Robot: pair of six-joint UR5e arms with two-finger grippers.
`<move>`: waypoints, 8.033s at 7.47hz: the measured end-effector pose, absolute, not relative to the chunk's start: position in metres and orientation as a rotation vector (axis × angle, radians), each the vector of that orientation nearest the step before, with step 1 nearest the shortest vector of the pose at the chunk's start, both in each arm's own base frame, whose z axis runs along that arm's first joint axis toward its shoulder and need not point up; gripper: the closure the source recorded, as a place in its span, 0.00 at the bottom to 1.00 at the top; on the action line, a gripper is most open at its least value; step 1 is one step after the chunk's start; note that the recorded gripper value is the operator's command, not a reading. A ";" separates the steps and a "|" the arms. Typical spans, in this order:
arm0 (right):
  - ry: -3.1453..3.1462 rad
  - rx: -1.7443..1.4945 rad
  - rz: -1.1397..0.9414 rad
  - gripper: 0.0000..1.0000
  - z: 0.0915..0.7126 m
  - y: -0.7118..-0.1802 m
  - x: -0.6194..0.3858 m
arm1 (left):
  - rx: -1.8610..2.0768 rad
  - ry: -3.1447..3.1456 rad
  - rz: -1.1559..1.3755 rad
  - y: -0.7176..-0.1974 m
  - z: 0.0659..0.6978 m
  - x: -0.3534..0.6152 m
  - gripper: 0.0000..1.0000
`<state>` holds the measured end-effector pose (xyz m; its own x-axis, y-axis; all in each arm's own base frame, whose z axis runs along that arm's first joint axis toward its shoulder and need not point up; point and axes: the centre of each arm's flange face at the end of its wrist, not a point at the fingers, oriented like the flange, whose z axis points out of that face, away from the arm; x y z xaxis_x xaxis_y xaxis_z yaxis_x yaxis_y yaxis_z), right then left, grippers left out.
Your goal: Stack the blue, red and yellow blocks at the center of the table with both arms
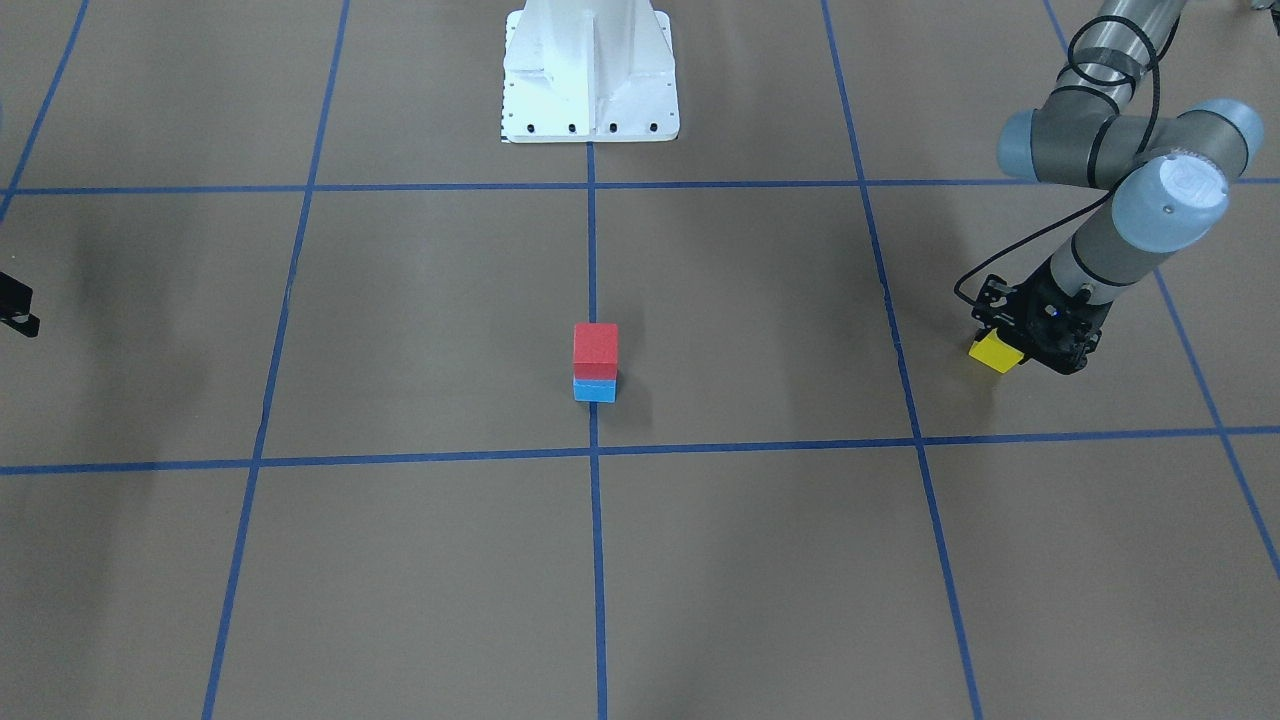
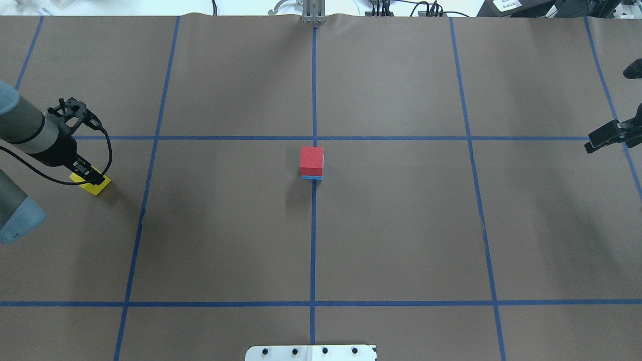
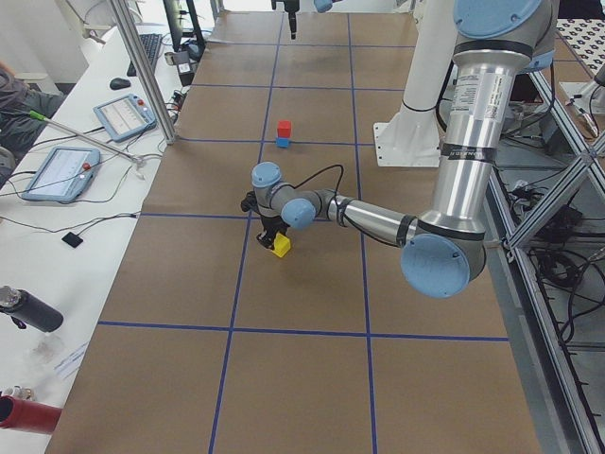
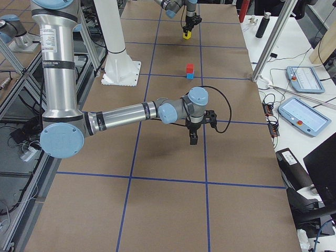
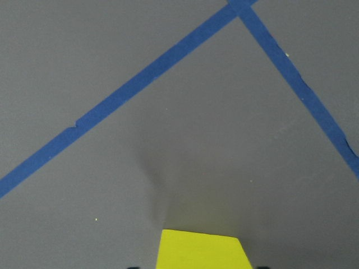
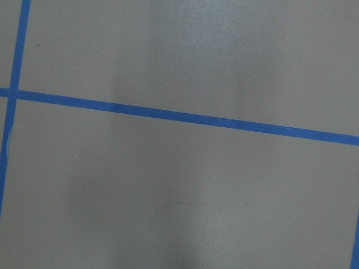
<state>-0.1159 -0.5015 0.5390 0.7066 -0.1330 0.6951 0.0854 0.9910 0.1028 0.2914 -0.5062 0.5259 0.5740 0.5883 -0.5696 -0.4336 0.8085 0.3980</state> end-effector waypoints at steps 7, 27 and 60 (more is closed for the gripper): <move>-0.776 0.061 -0.119 0.00 0.541 -0.501 -0.116 | 0.010 0.857 0.193 -0.535 0.169 0.461 1.00; -0.769 0.044 -0.113 0.00 0.549 -0.502 -0.117 | 0.004 0.830 0.041 -0.537 0.093 0.557 1.00; -0.816 0.126 -0.113 0.00 0.548 -0.551 -0.031 | 0.120 0.861 0.189 -0.515 0.588 0.002 0.00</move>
<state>-0.0311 -0.5515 0.5484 0.6802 -0.1484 0.7178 0.0517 0.9866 0.1550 0.0025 -0.5153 0.5885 0.6362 0.2134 -0.7414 -0.1164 0.9765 0.1811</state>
